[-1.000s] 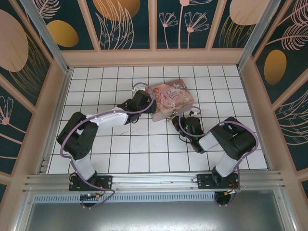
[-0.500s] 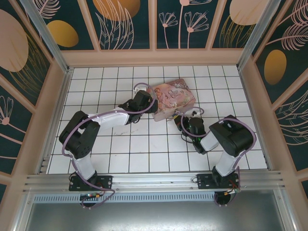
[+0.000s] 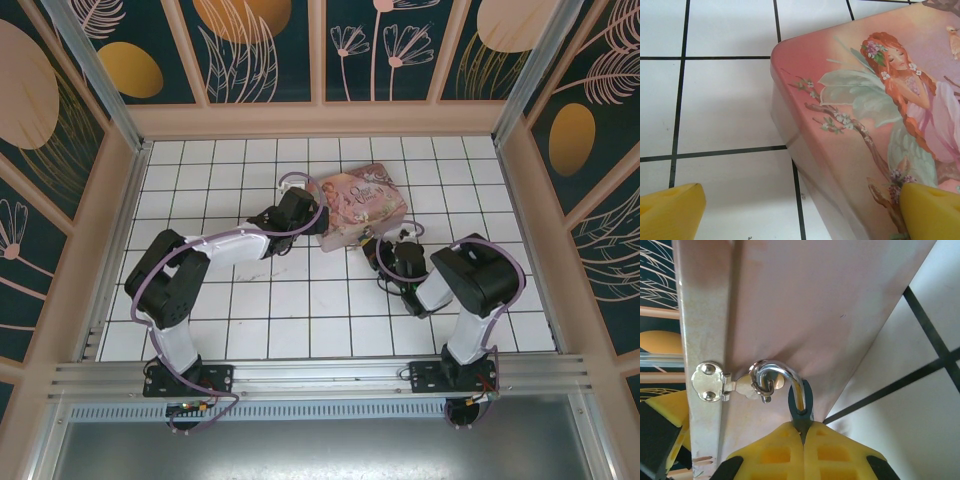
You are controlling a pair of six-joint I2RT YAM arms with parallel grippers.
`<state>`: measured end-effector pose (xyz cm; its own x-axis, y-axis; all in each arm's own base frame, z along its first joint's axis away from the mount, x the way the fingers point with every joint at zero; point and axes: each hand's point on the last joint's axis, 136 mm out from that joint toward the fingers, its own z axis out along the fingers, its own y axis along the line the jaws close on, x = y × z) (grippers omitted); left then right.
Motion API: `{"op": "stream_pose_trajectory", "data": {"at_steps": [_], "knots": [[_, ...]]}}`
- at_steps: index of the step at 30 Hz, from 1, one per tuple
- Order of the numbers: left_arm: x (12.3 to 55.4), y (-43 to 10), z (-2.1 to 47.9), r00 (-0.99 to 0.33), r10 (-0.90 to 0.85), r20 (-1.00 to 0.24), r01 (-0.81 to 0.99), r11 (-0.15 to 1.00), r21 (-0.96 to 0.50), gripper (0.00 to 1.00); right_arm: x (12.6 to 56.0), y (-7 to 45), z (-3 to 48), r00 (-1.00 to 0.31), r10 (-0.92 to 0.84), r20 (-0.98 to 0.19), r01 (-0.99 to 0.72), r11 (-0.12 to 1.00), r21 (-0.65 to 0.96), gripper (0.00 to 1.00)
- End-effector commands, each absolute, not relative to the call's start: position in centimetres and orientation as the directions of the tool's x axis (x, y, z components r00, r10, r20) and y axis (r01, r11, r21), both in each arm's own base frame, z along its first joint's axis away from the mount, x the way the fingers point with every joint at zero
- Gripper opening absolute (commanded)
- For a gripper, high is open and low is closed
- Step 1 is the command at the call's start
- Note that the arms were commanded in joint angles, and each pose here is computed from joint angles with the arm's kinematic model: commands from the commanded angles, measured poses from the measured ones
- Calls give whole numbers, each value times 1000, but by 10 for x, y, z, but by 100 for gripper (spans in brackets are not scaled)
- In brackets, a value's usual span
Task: Unlock the padlock with the key
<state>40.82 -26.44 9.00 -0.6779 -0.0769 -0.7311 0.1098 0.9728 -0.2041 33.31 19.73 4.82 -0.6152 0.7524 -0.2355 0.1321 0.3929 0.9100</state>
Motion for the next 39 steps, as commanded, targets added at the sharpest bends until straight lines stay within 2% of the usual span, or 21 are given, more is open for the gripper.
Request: {"op": "stream_pose_trajectory", "data": {"at_steps": [1,4,9,25,39], "knots": [[389,-236,38,-775,14,-632,70,996,-64,98,334,181,33,-599,757,-262,209,464,861,0],[390,-237,37,-777,15,-630,71,995,-65,99,332,174,28,-592,756,-278,239,494,836,0],[390,-237,35,-780,19,-626,72,996,-60,98,335,172,34,-586,761,-278,222,480,849,0],[388,-239,31,-790,17,-613,76,995,-71,99,349,172,65,-501,838,-217,124,317,940,0],[388,-241,22,-801,26,-599,83,994,-67,98,349,161,57,-473,854,-216,147,318,937,0]]}}
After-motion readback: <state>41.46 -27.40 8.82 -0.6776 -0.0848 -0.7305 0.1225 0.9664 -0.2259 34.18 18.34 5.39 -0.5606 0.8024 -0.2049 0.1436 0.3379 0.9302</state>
